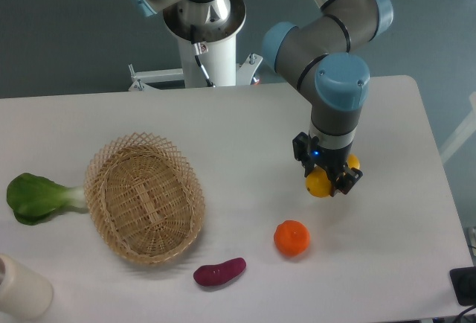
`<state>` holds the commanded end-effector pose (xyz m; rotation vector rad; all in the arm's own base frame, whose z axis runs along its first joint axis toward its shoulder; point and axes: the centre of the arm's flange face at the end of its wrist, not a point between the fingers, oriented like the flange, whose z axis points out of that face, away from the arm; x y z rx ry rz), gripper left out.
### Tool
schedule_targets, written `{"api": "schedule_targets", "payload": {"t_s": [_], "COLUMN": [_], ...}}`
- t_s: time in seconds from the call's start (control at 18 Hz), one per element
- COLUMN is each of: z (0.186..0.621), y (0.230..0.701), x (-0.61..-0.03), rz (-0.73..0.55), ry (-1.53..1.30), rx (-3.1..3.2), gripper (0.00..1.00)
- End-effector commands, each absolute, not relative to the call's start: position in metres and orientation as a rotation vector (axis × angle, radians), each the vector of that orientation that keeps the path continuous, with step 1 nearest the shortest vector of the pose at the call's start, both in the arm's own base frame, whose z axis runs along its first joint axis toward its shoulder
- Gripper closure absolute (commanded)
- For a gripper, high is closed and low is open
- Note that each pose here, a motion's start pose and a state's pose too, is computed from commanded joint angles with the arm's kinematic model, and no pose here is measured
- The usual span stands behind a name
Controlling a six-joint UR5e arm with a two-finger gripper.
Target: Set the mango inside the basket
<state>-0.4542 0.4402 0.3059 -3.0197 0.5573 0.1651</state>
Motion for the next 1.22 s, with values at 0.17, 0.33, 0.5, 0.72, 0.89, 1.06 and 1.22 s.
{"api": "schedule_targets", "payload": {"t_s": [0.17,0.33,0.5,0.72,0.89,1.06,1.22], "z": [0.303,0.303,0.305,0.31,0.308,0.309,0.311], "y": [0.443,0.455,0.475,0.505,0.525,0.543,0.561], "x": [-0.449,-0.438,-0.416,-0.39,-0.365,-0.337,-0.305], "rz": [0.158,0.161,0.158,0.213,0.201,0.192,0.184], "ry": [0.533,0.486,0.483,0.359,0.342,0.35,0.377], "rx": [-3.014,-3.015,-3.006,-2.958,-2.952,-2.943,-2.933], "gripper": [0.43,0.43,0.43,0.4,0.38,0.38,0.37]}}
